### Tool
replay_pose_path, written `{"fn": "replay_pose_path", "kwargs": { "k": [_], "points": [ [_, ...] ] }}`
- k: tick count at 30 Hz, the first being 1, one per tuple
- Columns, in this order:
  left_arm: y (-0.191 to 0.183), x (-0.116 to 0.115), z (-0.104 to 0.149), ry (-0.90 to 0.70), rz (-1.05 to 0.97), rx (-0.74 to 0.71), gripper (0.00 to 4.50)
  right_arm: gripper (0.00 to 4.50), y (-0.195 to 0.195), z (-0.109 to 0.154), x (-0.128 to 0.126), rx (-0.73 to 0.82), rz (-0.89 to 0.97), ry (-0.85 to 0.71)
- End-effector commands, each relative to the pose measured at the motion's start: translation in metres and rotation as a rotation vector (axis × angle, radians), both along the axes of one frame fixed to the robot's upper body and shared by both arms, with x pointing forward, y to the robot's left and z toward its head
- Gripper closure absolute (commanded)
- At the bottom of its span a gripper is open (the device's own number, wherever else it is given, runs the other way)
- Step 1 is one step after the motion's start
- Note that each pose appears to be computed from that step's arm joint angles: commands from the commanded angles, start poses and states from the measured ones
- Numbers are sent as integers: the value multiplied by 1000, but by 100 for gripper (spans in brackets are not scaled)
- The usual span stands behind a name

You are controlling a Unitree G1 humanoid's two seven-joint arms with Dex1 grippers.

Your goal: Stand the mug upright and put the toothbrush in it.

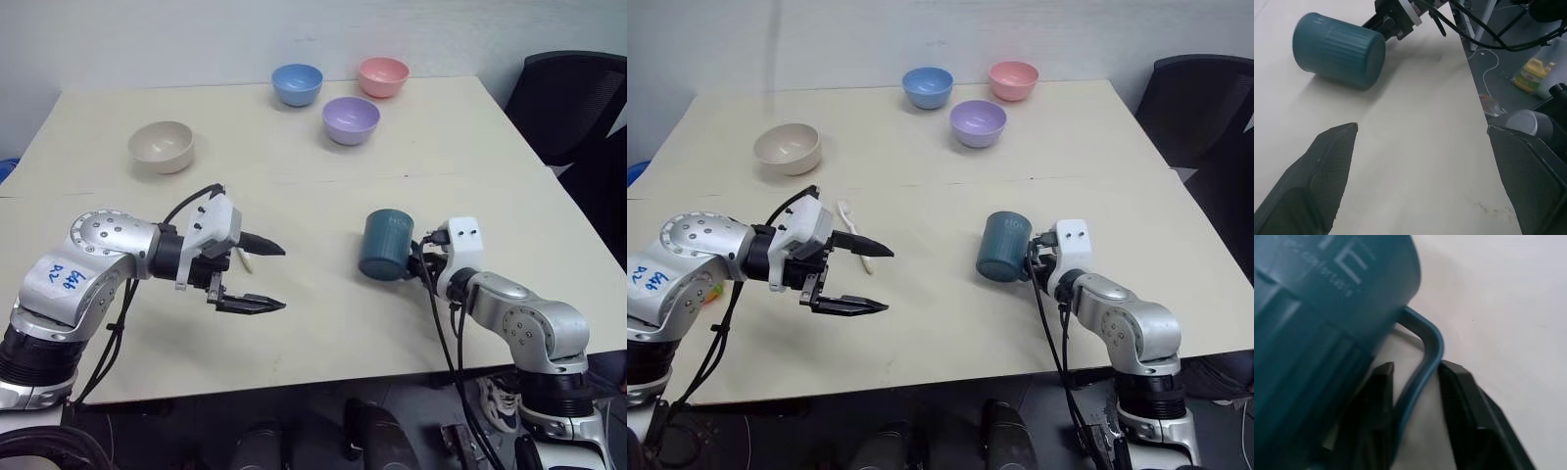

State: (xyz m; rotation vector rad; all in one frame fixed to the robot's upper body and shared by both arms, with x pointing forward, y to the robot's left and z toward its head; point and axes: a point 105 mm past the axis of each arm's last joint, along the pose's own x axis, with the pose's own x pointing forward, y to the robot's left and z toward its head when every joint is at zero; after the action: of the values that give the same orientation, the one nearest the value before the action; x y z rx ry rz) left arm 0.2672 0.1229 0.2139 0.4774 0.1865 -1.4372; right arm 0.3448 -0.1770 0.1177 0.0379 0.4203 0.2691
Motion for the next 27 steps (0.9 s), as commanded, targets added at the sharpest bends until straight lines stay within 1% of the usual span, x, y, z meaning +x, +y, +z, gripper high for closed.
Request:
{"fn": "replay_pose_path", "kwargs": {
  "k": [1, 3, 5, 7, 9, 12, 13, 15, 16, 18, 19, 20, 22, 23, 26, 27],
  "points": [
    [1, 2, 0, -27, -6, 14, 0, 413, -1, -6, -3, -45, 45, 35],
    [4, 6, -3, -36, 7, 27, 0, 413, -3, -6, -2, -31, 44, 44],
    [5, 9, -4, -47, 21, 30, 0, 413, -5, -4, 1, -55, 46, 28],
    [5, 10, -1, -47, 34, 12, 0, 413, 0, 5, 5, -53, 60, -22],
    [6, 11, 3, -42, 57, -12, 0, 413, 11, 14, 8, -19, 94, -61],
    [11, 13, 10, -49, 130, -59, 0, 413, 30, 29, 16, -16, 137, -159],
    [16, 13, 15, -43, 182, -101, 0, 413, 43, 42, 25, 14, 143, -242],
    [22, 11, 20, -30, 246, -150, 0, 413, 63, 61, 34, 64, 156, -342],
    [27, 8, 18, -29, 279, -152, 0, 413, 78, 71, 38, 77, 190, -404],
    [35, 5, 15, -33, 327, -139, 0, 413, 98, 83, 42, 78, 244, -495],
    [39, 4, 14, -37, 355, -136, 0, 413, 105, 91, 46, 85, 243, -553],
    [44, 3, 14, -39, 387, -140, 0, 413, 112, 93, 51, 97, 236, -577],
    [50, 2, 15, -50, 427, -141, 0, 413, 123, 83, 57, 131, 249, -522],
    [51, -1, 18, -55, 434, -145, 0, 413, 119, 84, 59, 122, 236, -517],
    [52, -7, 19, -54, 438, -150, 0, 413, 107, 101, 56, 101, 237, -559],
    [52, -8, 19, -54, 437, -146, 0, 396, 101, 106, 54, 70, 242, -565]
  ]
}}
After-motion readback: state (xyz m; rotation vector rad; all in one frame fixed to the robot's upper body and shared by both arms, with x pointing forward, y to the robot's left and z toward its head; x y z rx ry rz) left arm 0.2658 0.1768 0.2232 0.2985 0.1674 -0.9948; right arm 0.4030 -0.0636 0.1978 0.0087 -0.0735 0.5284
